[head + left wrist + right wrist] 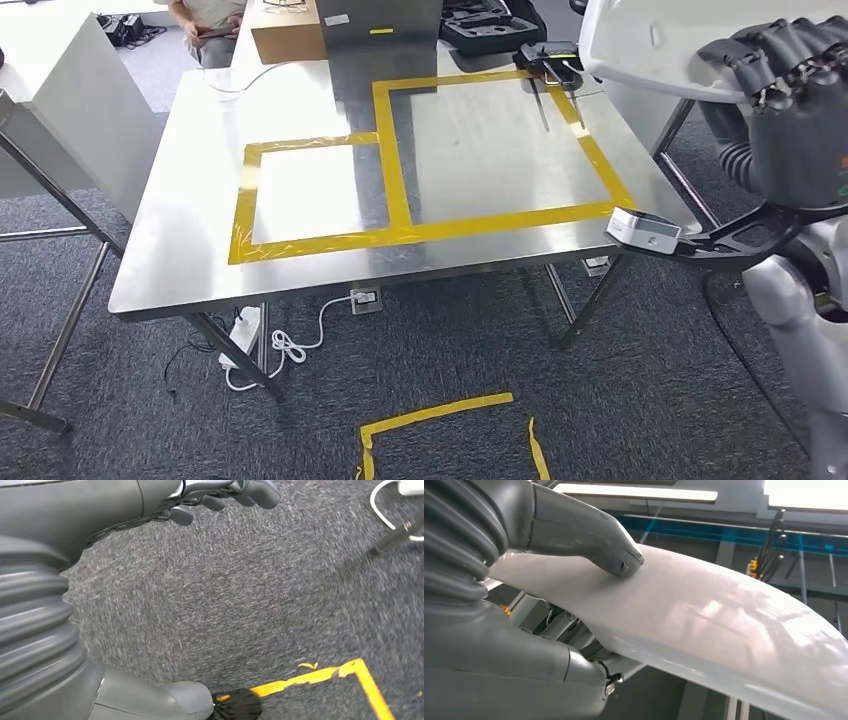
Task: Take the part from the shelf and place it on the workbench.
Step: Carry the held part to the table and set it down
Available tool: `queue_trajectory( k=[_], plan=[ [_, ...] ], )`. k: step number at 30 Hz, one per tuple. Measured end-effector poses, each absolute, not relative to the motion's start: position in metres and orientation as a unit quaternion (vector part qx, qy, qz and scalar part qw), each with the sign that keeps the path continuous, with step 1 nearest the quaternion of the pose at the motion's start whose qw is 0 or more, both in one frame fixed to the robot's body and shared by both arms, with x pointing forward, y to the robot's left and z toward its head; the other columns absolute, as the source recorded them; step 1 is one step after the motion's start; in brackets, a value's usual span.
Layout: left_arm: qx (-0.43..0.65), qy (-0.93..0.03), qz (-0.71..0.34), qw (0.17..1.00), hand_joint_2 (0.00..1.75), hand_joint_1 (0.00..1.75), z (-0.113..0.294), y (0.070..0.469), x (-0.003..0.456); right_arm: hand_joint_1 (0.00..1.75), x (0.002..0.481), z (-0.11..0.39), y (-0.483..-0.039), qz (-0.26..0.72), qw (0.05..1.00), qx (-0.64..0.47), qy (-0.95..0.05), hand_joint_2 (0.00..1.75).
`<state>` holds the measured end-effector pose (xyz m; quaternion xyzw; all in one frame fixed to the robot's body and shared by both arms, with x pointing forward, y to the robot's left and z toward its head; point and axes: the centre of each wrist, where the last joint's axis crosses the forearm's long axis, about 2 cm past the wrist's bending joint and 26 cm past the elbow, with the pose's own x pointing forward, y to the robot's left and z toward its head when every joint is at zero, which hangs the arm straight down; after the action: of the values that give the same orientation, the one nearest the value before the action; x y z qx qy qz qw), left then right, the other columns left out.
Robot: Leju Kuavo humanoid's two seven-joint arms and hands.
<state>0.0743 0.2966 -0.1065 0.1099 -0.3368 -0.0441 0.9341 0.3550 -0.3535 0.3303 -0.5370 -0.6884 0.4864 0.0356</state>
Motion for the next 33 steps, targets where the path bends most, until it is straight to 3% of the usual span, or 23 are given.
queue_trajectory(
  k=[33],
  plan=[
    [0.111, -0.336, -0.015, 0.935, 1.75, 0.00, -0.106, 0.294, 0.078, 1.75, 0.379, 0.330, -0.344, 0.533, 0.058, -0.514, -0.670, 1.75]
  ],
)
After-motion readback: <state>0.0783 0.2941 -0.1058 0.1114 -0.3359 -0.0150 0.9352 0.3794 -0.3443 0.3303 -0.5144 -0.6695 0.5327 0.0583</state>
